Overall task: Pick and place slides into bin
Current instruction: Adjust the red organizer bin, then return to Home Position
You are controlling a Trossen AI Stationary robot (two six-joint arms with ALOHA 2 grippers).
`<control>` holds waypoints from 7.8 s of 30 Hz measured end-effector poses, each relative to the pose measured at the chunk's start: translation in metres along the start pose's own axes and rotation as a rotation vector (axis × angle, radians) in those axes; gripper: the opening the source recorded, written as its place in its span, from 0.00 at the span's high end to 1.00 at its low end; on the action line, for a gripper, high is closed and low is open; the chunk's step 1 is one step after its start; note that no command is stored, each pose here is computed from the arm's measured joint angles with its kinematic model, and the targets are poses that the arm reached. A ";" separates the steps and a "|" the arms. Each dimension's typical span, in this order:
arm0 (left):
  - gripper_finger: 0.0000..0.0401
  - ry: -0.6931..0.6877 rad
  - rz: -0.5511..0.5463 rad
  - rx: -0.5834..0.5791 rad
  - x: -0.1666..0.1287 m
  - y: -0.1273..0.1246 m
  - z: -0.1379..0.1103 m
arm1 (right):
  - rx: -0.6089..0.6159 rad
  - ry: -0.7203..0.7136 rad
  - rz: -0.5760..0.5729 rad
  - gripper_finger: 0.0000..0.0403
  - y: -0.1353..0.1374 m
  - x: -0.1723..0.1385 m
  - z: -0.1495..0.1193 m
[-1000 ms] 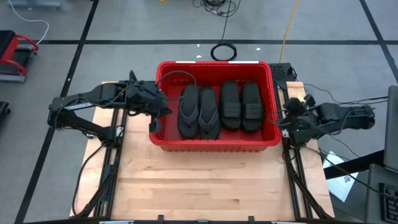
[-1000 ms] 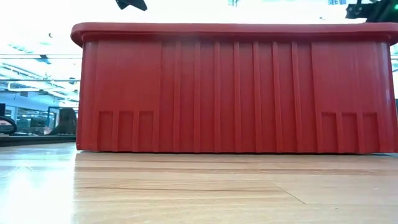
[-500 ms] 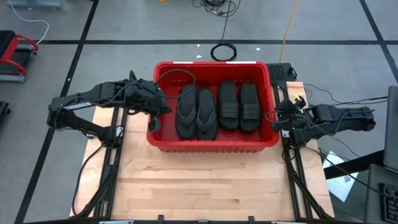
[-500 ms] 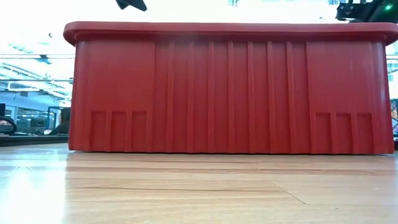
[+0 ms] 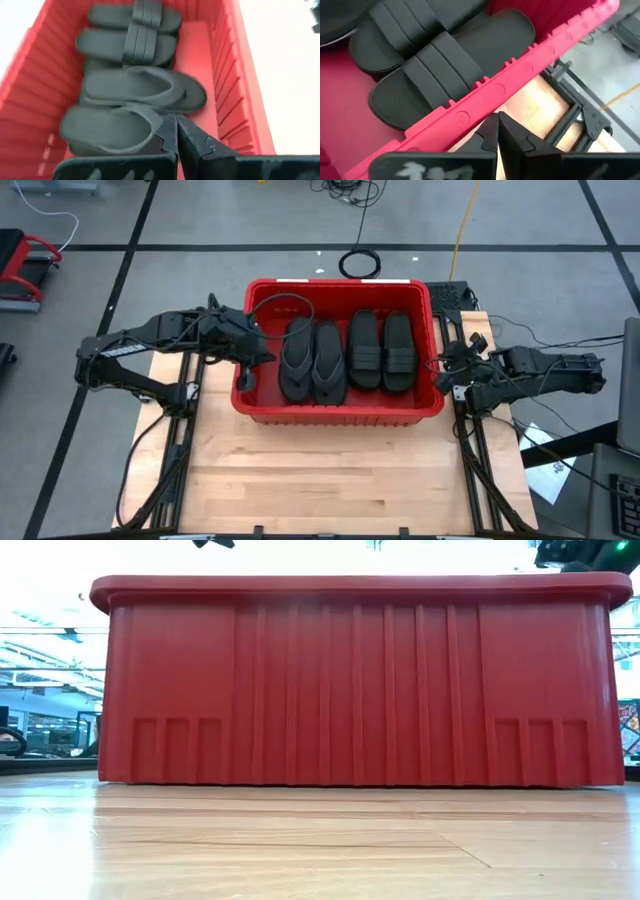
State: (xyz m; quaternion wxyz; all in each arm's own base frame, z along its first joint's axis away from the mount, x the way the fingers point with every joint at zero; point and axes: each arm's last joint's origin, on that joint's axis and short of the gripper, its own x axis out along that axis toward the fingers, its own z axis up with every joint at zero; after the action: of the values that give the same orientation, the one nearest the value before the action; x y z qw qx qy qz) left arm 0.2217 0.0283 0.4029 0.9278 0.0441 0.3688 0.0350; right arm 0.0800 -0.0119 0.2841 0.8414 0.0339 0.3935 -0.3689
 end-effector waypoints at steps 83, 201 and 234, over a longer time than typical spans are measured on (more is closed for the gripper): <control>1.00 -0.835 -0.013 -0.198 -0.054 -0.031 -0.148 | 0.280 -0.798 0.634 1.00 0.053 -0.007 0.022; 0.94 -0.744 -0.204 -0.352 -0.005 -0.046 -0.205 | 0.280 -0.718 0.676 1.00 0.060 -0.005 0.015; 0.94 -0.743 -0.203 -0.352 -0.005 -0.046 -0.205 | 0.280 -0.718 0.676 1.00 0.060 -0.005 0.015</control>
State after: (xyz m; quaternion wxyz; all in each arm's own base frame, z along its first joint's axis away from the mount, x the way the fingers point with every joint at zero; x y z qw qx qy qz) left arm 0.0783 -0.0063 0.2527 0.9898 -0.1421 0.0000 -0.0125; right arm 0.1264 0.0290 0.2838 0.9832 0.1427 -0.0064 -0.1139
